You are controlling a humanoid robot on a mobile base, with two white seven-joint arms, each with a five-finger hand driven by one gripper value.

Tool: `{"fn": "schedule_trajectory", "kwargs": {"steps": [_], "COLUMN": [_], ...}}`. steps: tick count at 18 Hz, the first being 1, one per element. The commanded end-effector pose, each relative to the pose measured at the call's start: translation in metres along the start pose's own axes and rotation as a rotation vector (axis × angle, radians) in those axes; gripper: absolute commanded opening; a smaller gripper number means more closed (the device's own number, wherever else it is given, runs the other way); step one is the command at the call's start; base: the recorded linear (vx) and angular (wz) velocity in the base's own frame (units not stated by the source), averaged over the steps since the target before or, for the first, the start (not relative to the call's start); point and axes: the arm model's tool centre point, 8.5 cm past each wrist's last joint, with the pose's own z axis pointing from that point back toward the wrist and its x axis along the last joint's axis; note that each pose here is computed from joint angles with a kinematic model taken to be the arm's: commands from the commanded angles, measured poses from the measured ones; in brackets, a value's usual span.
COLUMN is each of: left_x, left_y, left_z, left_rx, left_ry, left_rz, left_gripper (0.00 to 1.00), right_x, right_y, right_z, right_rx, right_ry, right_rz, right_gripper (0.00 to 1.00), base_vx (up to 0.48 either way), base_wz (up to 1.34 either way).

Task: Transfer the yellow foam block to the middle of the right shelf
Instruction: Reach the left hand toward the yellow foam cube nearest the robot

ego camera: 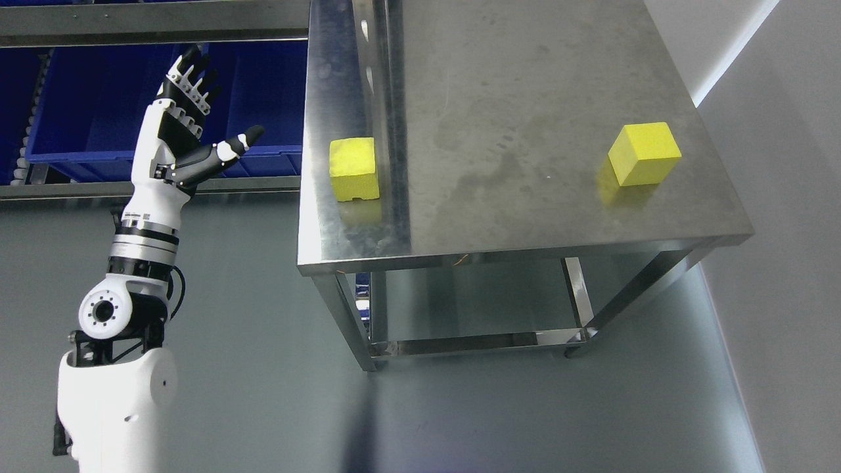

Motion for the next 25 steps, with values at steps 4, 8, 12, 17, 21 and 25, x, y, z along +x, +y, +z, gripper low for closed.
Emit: {"fn": "schedule_trajectory", "kwargs": {"steps": [4, 8, 12, 17, 21, 25], "left_x": [0.017, 0.029, 0.035, 0.008, -0.015, -0.038], "left_y": [0.028, 0.039, 0.045, 0.019, -0.018, -0.042], "left_z": [-0.003, -0.001, 0.004, -0.013, -0.03, -0.045], "left_rx": [0.065, -0.076, -0.367, -0.57, -0.69, -0.794], "left_ry": [-0.055, -0.066, 0.006, 0.14, 0.183, 0.248], "left_rz": [-0.025, -0.136, -0.269, -0.413, -0.42, -0.428], "left_gripper": [1.0, 1.0, 0.98, 0.98, 0.98, 0.98], "right_x": [0.006, 0.006, 0.006, 0.006, 0.006, 0.006], "right_y": [-0.011, -0.011, -0.011, -0.011, -0.011, -0.011], "right_z": [-0.001, -0.001, -0.001, -0.001, -0.001, -0.001], "right_rx": [-0.018, -0.018, -0.018, -0.018, -0.018, -0.018], "right_ry": [-0.017, -0.017, -0.017, -0.017, -0.017, -0.017], "right_rz": [0.004, 0.004, 0.004, 0.004, 0.004, 0.004], "right_gripper": [1.0, 1.0, 1.0, 1.0, 1.0, 1.0], "base_vx": [-0.003, -0.003, -0.003, 0.0, 0.0, 0.0], "base_wz": [-0.01, 0.0, 0.0, 0.0, 0.0, 0.0]}}
